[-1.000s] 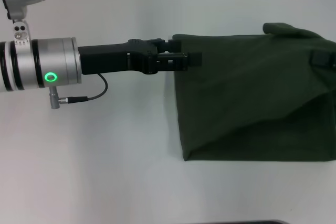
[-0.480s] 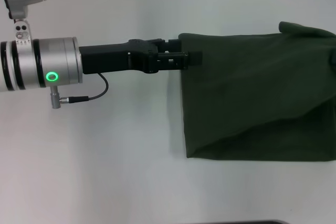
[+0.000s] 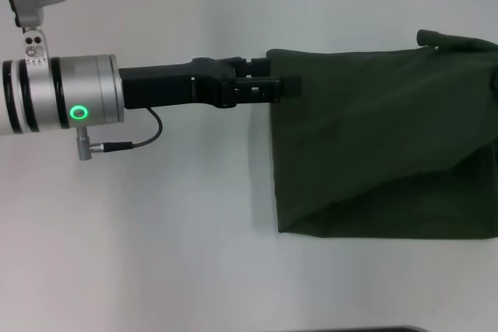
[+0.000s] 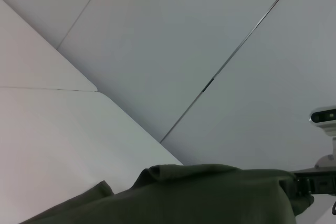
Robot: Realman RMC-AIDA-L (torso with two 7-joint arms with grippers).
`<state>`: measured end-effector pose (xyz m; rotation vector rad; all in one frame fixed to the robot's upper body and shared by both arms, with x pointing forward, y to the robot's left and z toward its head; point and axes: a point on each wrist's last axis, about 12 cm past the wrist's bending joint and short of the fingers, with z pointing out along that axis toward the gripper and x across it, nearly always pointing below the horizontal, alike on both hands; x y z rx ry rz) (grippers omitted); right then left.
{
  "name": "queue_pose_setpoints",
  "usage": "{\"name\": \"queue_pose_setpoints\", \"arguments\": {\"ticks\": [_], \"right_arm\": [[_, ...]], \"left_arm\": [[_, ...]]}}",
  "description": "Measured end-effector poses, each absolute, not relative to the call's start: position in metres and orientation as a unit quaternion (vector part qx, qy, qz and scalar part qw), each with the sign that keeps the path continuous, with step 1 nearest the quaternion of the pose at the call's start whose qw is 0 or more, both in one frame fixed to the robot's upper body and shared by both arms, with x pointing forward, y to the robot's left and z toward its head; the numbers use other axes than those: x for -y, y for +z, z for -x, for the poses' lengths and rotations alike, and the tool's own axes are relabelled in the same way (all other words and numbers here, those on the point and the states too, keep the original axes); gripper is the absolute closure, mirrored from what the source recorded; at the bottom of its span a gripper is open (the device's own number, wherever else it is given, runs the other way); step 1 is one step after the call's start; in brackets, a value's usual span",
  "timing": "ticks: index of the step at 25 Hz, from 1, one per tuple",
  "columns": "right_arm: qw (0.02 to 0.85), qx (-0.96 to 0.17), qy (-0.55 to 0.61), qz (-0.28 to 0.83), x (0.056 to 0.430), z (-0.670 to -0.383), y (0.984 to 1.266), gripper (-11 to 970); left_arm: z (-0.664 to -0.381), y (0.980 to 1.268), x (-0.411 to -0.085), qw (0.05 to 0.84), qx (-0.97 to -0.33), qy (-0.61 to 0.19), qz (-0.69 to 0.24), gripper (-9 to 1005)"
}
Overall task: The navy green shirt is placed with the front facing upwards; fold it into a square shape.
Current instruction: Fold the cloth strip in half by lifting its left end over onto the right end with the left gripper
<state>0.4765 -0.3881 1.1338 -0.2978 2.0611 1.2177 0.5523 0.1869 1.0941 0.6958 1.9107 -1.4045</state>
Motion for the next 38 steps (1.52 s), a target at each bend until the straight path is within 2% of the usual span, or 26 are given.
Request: {"name": "queue_pose_setpoints", "arguments": {"ticks": [7, 14, 30, 33, 38], "right_arm": [[0.367, -0.800, 0.461, 0.114, 0.392, -0.479, 1.146, 943], [0.368, -0.801, 0.459, 0.112, 0.394, -0.478, 1.146, 942], [0.342, -0.808, 0.474, 0.073, 0.397, -0.460, 1.123, 914], [0.345, -0.813, 0.466, 0.058, 0.399, -0.457, 1.118, 685], [0.368, -0.813, 0.451, 0.023, 0.411, -0.449, 1.115, 576]], "left_arm": [[-0.552, 1.094, -0.187, 0.329, -0.730, -0.537, -0.266, 81], [-0.553, 1.094, -0.187, 0.329, -0.730, -0.536, -0.266, 81], [-0.554, 1.093, -0.187, 0.329, -0.734, -0.533, -0.263, 81], [-0.554, 1.093, -0.187, 0.330, -0.734, -0.532, -0.264, 81], [-0.555, 1.093, -0.188, 0.330, -0.734, -0.531, -0.264, 81]]}}
